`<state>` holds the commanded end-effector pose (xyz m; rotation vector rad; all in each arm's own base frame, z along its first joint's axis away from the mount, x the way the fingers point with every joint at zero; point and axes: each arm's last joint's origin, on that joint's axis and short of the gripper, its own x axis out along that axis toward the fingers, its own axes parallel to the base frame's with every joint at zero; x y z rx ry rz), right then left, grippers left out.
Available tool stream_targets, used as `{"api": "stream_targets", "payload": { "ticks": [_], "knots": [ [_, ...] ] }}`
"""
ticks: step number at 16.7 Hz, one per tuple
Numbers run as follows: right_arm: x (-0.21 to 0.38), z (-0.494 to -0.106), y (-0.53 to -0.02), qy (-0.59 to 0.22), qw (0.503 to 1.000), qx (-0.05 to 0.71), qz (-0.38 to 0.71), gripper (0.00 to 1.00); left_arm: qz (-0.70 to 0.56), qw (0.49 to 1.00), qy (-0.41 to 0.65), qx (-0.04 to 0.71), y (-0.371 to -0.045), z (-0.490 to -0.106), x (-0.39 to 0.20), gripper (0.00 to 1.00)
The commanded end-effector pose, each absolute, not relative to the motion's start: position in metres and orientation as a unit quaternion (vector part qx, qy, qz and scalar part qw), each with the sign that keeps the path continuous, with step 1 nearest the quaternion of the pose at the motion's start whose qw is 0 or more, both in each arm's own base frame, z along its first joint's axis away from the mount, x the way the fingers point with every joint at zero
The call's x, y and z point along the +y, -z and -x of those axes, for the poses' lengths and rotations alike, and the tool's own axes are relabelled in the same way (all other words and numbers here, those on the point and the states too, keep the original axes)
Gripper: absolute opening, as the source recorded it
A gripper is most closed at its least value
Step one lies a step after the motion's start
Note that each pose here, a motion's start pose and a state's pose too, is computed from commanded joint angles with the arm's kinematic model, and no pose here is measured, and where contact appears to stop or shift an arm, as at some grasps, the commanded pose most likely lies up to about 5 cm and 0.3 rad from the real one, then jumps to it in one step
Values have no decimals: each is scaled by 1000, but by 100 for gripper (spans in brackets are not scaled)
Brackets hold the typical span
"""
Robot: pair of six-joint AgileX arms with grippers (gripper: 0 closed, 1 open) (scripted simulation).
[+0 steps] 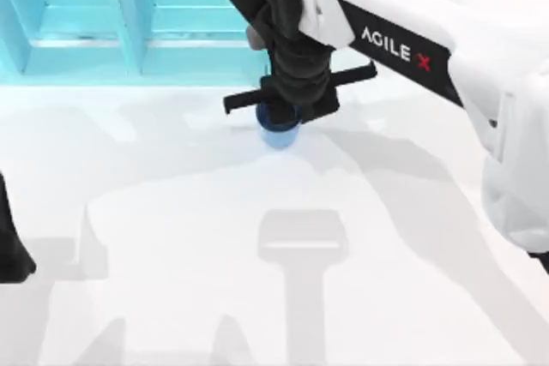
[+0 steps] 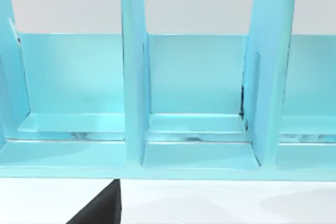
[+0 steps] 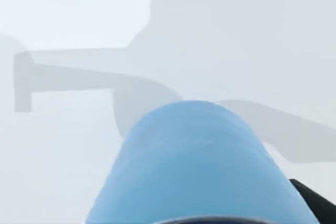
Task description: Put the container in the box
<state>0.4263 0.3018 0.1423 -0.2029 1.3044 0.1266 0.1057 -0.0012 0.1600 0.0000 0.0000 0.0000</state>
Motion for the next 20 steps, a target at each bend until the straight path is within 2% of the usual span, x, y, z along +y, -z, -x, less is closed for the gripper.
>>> {"api": "stream_targets", "payload": {
  "ticks": [4, 8, 11, 14, 17, 20],
  "knots": [
    [177, -457, -175, -100, 759, 635, 107, 0, 0, 1000, 0, 0, -160, -106, -1, 100],
    [33, -451, -218, -110, 760, 634, 89, 0, 0, 1000, 0, 0, -160, -106, -1, 100],
    [-62, -417, -244, -87, 766, 634, 62, 0, 0, 1000, 0, 0, -160, -106, -1, 100],
    [-129, -370, -259, -54, 762, 644, 29, 0, 0, 1000, 0, 0, -160, -106, -1, 100],
    [-168, -327, -269, -25, 755, 655, 0, 0, 0, 1000, 0, 0, -160, -106, -1, 100],
    [-185, -302, -274, -9, 749, 663, -17, 0, 0, 1000, 0, 0, -160, -106, -1, 100]
  ]
}}
